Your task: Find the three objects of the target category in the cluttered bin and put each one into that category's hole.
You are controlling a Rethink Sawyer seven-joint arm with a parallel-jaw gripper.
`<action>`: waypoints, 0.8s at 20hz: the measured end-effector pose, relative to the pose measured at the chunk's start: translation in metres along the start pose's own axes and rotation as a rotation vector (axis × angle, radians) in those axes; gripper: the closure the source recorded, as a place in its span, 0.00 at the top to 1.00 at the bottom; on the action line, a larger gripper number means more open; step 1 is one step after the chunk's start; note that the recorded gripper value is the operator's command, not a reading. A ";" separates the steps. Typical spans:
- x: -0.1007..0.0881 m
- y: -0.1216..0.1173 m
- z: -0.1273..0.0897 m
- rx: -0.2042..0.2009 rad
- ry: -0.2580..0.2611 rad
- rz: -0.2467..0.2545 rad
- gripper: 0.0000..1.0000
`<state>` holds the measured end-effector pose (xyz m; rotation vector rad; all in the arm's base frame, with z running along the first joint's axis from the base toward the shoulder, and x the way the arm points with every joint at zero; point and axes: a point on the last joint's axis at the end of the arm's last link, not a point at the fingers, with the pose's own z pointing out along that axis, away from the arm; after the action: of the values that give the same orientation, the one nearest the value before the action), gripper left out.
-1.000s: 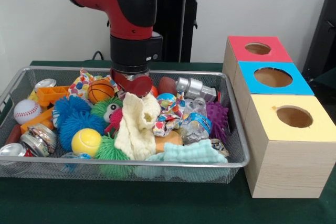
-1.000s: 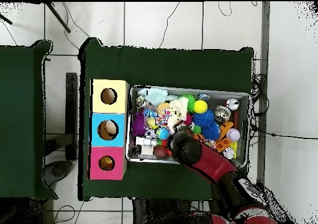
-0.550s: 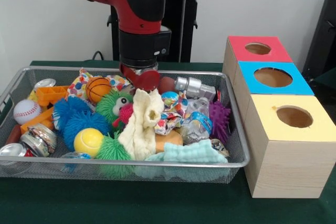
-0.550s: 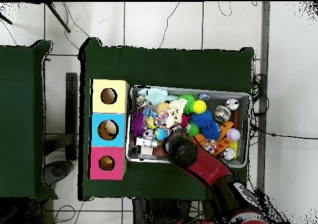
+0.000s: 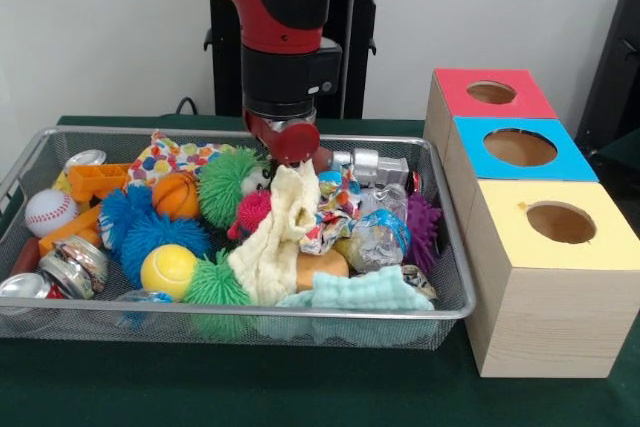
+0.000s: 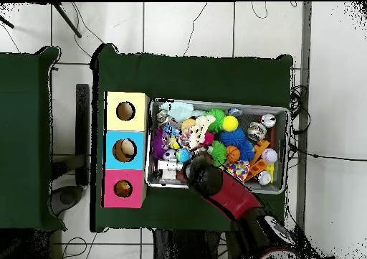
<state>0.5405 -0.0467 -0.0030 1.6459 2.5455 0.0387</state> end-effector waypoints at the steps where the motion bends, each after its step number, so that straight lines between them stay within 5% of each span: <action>1: 0.003 0.001 -0.005 0.000 0.001 0.005 0.00; 13: 0.042 0.012 -0.045 0.027 0.072 0.000 0.00; 16: 0.072 0.013 -0.060 0.062 0.153 -0.036 0.00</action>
<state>0.5170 0.0268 0.0517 1.6803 2.7145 0.0871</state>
